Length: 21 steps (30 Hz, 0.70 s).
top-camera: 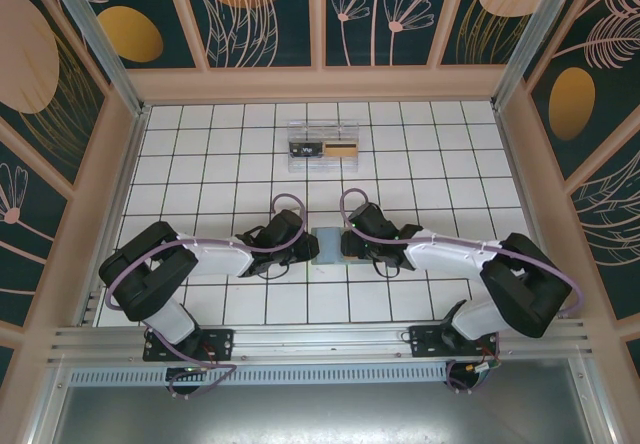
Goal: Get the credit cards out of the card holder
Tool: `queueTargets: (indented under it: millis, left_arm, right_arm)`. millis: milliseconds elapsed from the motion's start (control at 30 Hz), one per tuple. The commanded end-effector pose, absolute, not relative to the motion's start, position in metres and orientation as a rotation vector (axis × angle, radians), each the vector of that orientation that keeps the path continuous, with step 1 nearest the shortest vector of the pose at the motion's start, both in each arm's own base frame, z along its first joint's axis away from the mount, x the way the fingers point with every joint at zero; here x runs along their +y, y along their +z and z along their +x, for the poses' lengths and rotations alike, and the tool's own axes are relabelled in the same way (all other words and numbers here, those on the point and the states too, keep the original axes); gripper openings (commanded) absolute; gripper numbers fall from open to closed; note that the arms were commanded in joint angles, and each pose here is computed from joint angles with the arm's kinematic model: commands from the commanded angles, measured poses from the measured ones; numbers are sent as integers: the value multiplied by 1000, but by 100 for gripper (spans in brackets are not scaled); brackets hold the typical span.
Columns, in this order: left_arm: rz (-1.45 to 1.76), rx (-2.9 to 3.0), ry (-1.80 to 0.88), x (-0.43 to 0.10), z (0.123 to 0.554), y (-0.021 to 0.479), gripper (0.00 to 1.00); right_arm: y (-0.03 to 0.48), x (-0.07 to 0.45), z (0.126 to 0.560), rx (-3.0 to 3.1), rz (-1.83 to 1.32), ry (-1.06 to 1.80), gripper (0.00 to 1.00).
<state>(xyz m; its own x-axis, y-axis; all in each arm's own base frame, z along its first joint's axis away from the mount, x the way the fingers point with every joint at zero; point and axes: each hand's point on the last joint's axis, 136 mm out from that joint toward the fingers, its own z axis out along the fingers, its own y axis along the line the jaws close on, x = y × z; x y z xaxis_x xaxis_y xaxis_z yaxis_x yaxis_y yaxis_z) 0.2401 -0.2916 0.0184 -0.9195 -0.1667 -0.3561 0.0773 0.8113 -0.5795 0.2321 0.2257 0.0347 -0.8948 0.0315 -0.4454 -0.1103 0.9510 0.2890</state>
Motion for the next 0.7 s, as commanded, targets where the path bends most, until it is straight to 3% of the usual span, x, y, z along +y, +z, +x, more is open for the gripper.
queueTargets:
  millis: [0,300,667]
  left_arm:
    - [-67,2661,-827,-285,230,4,22]
    - [-64,2661,-835,-286,230,4,22]
    - [-62,2661,-843,-288,229,4,22]
  right_arm:
    - [29,217,232,2656,-25,379,56]
    - [25,211,232,2669,-2,338,56]
    - [46,241,229,2623,-87,504,55]
